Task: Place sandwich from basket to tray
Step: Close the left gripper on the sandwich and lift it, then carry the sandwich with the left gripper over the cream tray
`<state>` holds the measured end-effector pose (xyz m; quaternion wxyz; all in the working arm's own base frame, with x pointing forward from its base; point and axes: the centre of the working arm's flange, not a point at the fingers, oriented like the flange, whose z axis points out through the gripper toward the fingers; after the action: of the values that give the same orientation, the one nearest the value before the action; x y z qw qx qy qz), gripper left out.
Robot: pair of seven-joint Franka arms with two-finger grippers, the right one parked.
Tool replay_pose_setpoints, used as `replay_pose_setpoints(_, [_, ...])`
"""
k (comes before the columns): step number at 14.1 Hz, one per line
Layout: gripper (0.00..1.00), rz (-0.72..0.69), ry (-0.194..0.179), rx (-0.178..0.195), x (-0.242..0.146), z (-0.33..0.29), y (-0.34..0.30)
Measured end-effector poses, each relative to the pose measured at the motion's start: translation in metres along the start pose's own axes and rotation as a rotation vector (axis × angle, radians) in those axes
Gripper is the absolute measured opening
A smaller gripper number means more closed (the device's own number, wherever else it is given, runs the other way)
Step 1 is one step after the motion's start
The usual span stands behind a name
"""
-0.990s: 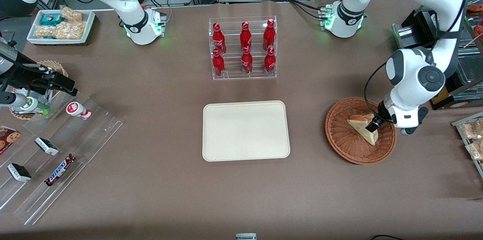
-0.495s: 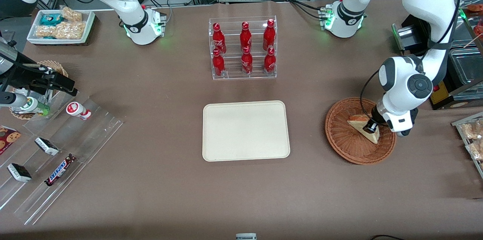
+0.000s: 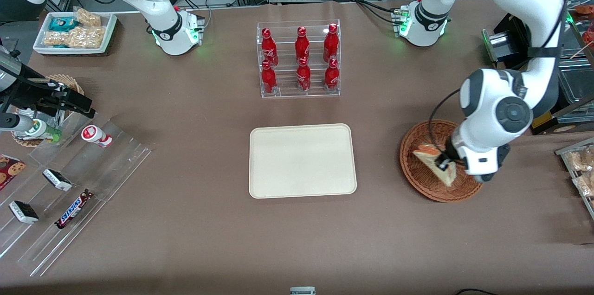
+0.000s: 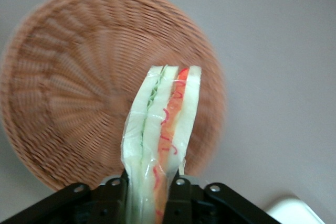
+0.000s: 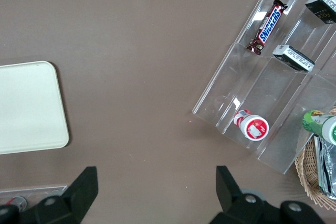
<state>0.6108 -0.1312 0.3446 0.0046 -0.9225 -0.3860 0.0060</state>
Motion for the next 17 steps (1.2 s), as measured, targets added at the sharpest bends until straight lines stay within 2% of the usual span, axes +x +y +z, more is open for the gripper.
replay_pose_setpoints(1, [0.19,0.053,0.001,-0.004,-0.025,-0.001,0.023])
replay_pose_setpoints(4, [0.18,0.22,-0.001,-0.008,-0.117,0.015,0.089])
replay_pose_setpoints(7, [0.15,0.359,0.007,-0.029,-0.198,0.028,0.144])
replay_pose_setpoints(9, [0.15,0.462,0.044,-0.022,-0.24,0.042,0.169])
replay_pose_setpoints(11, [0.15,0.559,0.069,-0.015,-0.273,0.06,0.186])
replay_pose_setpoints(15, [0.15,0.667,0.085,-0.077,-0.314,0.1,0.203])
replay_pose_setpoints(17, [0.15,0.677,0.081,-0.075,-0.323,0.117,0.204])
